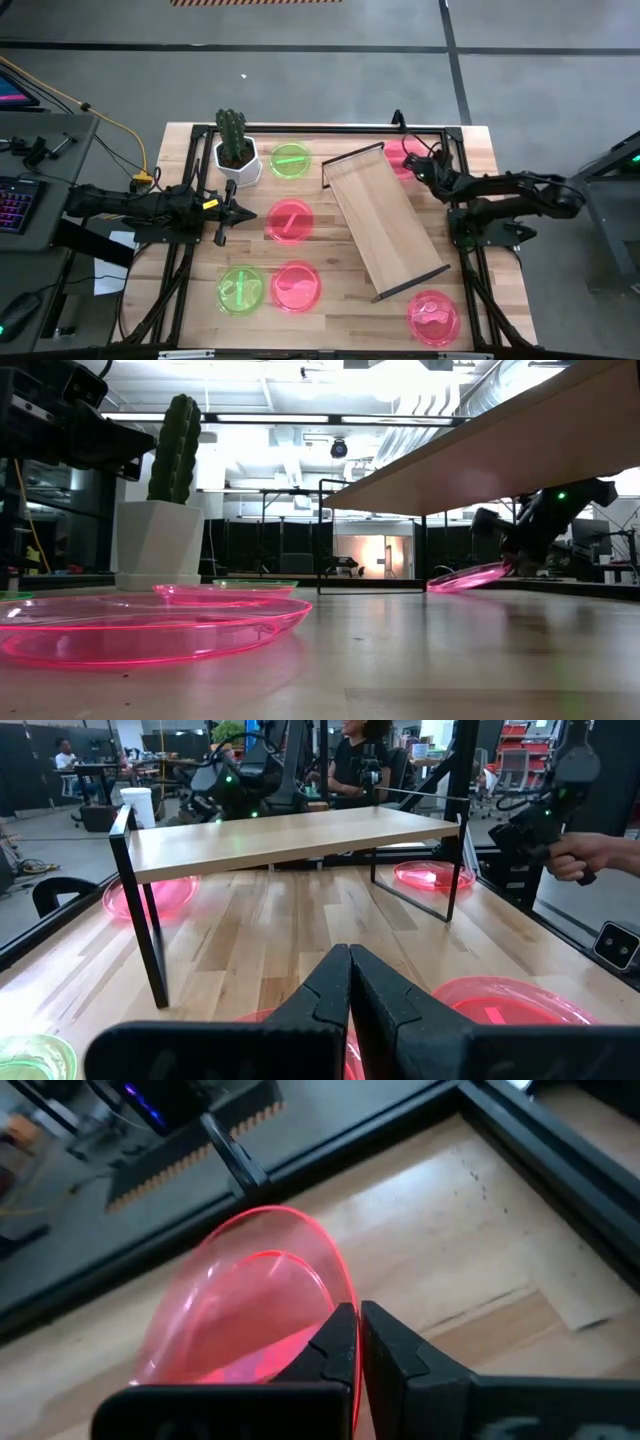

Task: Place and stack plates onto a shelf
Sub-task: Put the top right pink plate on the shelf

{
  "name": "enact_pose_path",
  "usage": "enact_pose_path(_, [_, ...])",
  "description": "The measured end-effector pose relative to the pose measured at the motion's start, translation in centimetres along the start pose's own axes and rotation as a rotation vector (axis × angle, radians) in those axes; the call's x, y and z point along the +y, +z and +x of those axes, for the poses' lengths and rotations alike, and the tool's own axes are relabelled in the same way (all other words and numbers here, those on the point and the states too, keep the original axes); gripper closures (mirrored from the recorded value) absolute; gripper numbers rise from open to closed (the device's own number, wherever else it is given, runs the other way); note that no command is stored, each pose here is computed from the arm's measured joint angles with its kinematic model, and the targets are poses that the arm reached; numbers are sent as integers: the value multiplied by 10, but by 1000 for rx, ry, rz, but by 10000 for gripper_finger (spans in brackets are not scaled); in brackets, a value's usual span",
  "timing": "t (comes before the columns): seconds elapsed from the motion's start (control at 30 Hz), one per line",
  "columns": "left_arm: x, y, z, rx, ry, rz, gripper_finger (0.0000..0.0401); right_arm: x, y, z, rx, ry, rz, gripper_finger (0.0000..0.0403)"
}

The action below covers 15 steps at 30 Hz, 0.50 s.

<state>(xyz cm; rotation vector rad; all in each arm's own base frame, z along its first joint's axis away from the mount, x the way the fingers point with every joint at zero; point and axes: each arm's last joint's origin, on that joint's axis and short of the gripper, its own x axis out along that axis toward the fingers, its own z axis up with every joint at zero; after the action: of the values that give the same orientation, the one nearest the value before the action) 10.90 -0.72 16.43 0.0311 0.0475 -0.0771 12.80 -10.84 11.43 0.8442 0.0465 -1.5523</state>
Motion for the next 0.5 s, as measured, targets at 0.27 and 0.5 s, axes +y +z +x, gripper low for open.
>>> enact_pose_path(0.27, [0, 0, 0, 0, 0, 0, 401, -18, 6, -15, -47, 82, 85, 403])
enact_pose_path(0.5, [0, 0, 0, 0, 0, 0, 401, -19, 16, -25, -115, 166, 176, 403])
